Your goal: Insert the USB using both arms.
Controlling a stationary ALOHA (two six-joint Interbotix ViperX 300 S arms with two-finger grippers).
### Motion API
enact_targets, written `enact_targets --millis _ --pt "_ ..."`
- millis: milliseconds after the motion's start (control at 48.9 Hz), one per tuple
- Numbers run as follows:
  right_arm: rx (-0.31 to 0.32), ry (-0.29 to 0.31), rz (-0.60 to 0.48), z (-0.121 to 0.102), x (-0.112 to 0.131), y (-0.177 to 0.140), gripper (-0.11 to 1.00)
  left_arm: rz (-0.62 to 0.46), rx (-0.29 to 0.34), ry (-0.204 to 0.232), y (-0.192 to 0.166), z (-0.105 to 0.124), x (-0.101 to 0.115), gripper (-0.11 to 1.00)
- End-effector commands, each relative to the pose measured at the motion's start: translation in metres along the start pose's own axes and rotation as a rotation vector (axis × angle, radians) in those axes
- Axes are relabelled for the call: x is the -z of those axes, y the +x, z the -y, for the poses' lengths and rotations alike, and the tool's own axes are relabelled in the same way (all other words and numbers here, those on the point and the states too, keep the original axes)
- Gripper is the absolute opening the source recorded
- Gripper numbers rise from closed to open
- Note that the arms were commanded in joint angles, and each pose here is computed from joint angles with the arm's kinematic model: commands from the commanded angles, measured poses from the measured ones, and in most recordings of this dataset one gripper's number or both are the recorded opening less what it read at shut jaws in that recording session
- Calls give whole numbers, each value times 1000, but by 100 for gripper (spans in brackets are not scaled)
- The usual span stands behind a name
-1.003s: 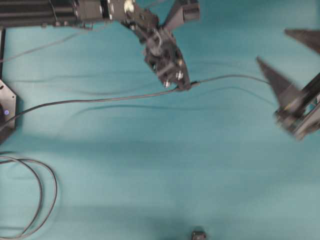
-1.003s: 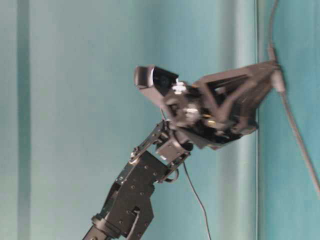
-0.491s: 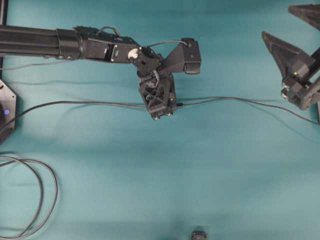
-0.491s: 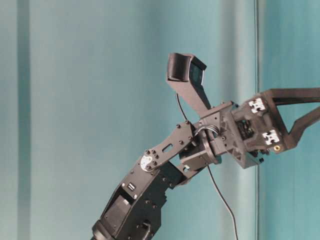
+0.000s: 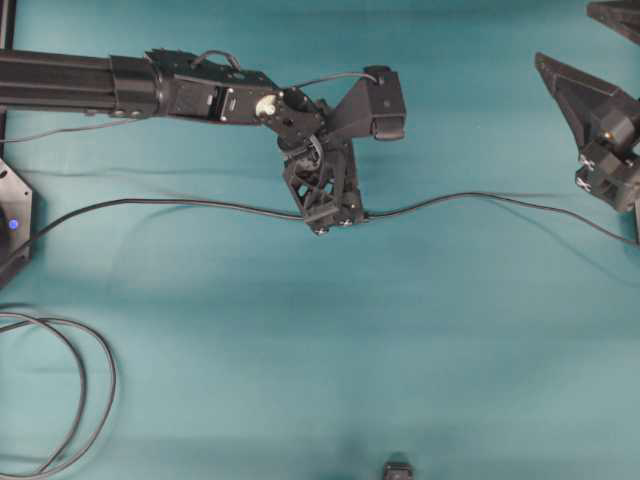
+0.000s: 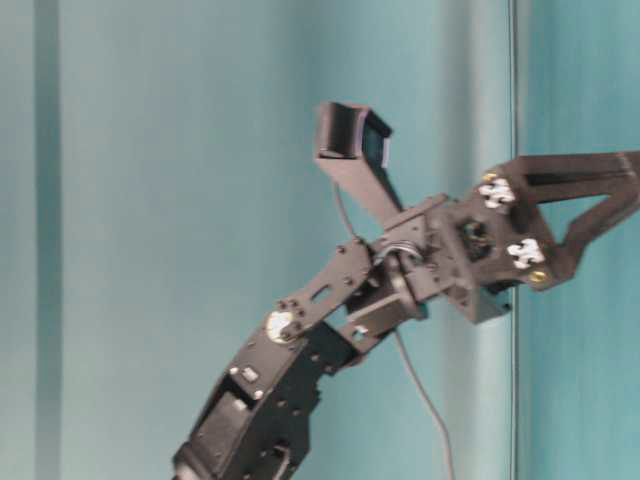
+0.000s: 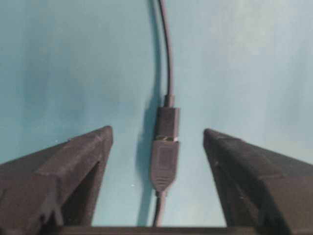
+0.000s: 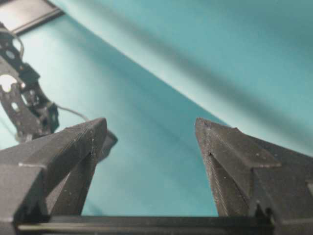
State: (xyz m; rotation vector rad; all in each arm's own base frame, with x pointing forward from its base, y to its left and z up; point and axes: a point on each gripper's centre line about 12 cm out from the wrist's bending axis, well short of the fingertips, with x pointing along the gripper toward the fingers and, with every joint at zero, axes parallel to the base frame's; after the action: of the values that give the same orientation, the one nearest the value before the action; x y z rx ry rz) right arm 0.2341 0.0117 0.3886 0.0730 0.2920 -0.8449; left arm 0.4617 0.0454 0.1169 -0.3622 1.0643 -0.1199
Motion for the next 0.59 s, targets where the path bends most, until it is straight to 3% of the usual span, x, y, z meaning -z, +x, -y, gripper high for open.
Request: enact_targets --millis 0,143,266,409,573 --pt "-5 19 8 3 -5 -2 79 90 10 25 -34 19 -21 80" --pt "-12 30 11 9 -5 -3 79 180 8 37 -72 33 -29 80" --pt "-69 50 20 17 0 -4 79 275 -8 59 -103 46 -27 80" --pt "-183 84 28 24 17 -4 79 428 -49 91 -135 61 -18 80" --pt "-351 191 14 32 46 -6 79 693 -139 119 -177 71 -6 80"
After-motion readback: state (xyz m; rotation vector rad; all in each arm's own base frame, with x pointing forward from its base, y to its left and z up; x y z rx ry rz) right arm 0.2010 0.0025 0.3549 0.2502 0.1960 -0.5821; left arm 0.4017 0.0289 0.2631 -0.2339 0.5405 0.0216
